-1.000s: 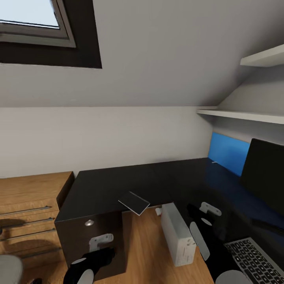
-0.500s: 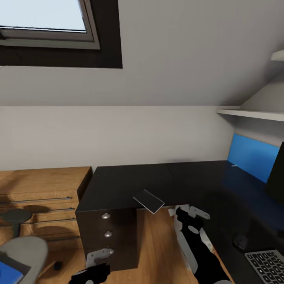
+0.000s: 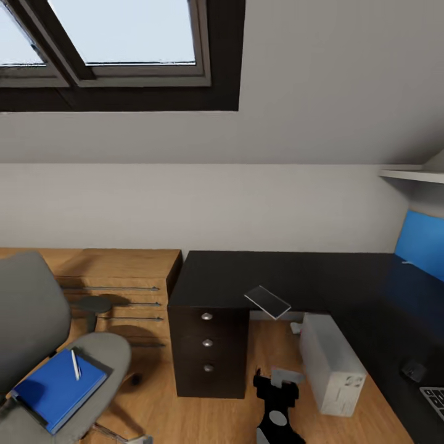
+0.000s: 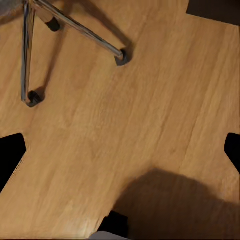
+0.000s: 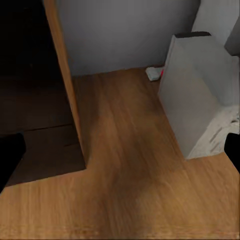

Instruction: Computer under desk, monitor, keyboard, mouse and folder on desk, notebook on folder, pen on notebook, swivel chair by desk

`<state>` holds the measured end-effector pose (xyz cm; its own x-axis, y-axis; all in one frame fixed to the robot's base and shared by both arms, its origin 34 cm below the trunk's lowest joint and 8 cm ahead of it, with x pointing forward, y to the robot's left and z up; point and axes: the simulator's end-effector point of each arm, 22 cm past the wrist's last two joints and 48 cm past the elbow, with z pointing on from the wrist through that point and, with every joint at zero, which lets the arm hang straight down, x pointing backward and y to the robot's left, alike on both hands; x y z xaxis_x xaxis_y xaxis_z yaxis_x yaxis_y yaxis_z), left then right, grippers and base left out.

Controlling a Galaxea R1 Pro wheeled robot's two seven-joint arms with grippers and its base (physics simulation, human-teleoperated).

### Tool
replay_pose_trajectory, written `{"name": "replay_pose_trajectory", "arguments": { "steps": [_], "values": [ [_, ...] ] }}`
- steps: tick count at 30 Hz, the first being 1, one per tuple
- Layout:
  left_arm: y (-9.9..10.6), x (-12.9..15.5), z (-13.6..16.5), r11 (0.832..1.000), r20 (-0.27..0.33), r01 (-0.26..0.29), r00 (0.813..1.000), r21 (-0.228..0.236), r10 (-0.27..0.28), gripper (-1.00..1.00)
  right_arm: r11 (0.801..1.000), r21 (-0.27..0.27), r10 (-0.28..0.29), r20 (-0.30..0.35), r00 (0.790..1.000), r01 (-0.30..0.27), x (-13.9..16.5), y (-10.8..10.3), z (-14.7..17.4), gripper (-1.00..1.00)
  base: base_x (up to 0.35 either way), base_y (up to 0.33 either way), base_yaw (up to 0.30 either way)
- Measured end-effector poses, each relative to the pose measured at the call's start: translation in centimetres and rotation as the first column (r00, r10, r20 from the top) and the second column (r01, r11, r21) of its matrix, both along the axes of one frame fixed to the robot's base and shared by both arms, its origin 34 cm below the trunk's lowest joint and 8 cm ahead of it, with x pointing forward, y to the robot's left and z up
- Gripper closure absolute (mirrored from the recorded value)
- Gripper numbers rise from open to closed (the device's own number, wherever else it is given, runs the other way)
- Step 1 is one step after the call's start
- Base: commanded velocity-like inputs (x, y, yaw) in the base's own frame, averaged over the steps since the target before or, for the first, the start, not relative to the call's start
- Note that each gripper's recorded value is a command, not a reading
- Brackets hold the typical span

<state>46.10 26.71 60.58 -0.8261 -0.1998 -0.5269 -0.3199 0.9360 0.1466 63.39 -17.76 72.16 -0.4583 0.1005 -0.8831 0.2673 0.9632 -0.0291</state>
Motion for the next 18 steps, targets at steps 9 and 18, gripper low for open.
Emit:
{"name": "replay_pose_trajectory", "arguments": {
  "steps": [9,18],
  "values": [
    [-0.2,-2.0,-3.3,0.999,0.053,0.036,0.998,-0.022,-0.034,-1.0,0.999,-0.027,0.028,-0.029,0.999,-0.029,-4.9,-0.2,-5.9,-1.0,-0.285,0.181,0.265],
    [1.2,-4.6,-5.4,1.0,0.045,0.03,0.999,0.008,-0.03,-1.0,0.993,0.004,0.118,-0.031,0.993,-0.118,-8.0,-0.3,-9.0,-1.0,-0.097,0.03,0.265]
  ]
}}
